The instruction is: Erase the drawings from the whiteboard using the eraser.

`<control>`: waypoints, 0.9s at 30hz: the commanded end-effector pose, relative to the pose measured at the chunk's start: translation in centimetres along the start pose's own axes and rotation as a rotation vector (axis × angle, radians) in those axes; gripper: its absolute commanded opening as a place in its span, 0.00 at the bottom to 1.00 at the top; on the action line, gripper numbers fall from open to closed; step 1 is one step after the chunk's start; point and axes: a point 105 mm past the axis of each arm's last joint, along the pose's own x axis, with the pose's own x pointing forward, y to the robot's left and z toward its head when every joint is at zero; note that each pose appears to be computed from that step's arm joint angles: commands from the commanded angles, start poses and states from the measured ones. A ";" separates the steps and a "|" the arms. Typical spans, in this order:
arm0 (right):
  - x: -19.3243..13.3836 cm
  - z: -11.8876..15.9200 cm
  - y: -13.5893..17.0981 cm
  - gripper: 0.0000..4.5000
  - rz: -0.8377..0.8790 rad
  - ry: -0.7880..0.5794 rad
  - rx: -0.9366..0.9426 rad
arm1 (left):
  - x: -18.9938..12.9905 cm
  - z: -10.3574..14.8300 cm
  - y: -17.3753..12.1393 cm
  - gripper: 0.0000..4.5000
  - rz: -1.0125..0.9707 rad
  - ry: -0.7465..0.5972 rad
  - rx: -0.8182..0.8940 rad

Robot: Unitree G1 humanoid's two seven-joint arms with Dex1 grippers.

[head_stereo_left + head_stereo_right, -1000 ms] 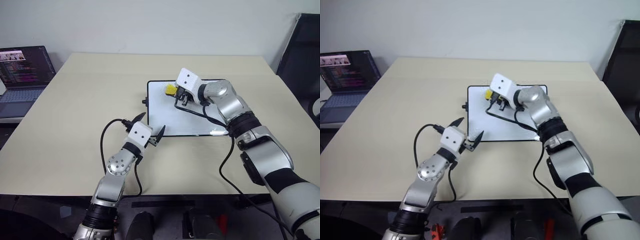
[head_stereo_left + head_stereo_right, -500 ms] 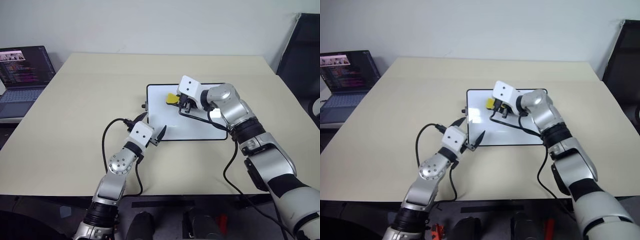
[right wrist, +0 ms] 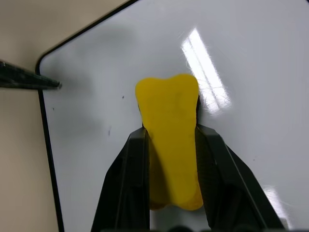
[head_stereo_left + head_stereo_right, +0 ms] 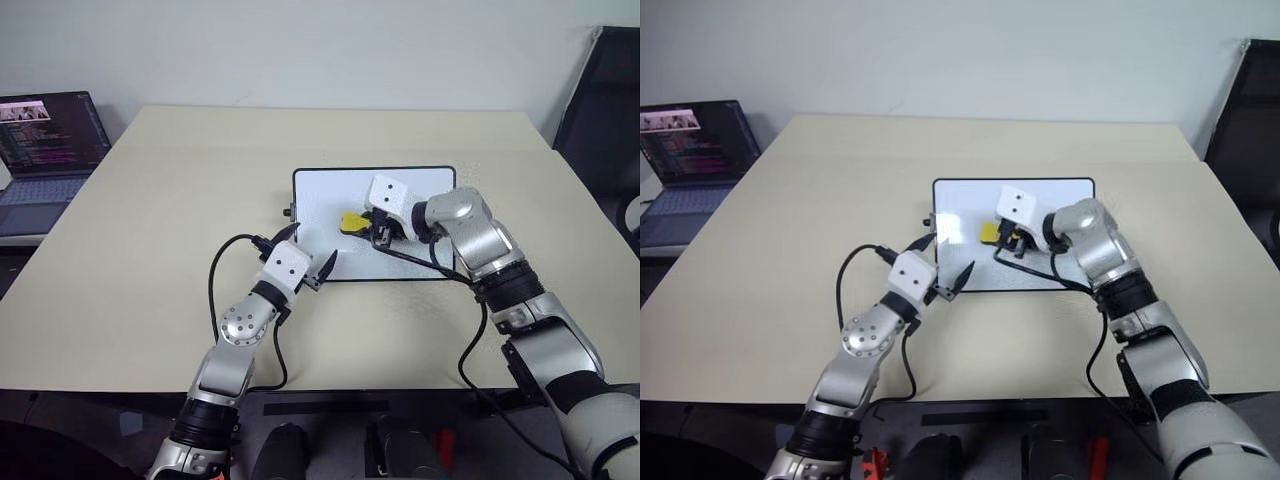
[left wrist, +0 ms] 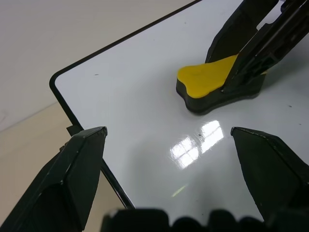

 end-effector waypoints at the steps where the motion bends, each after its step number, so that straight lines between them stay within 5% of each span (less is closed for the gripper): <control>1: -2.5 1.5 -1.0 0.22 -0.092 -0.105 0.072 | 0.2 1.3 0.1 1.00 -0.005 -0.058 0.007; 7: -7.1 1.4 -0.1 0.22 -0.246 -0.191 0.196 | 0.6 2.0 -0.1 1.00 -0.061 -0.091 -0.004; 18: -16.7 -4.7 1.1 0.22 -0.598 0.003 0.440 | 2.5 6.9 -4.8 1.00 -0.579 -0.306 -0.145; 27: -19.7 -11.1 2.8 0.22 -0.713 0.120 0.752 | 1.8 5.8 -7.1 1.00 -0.978 -0.281 -0.144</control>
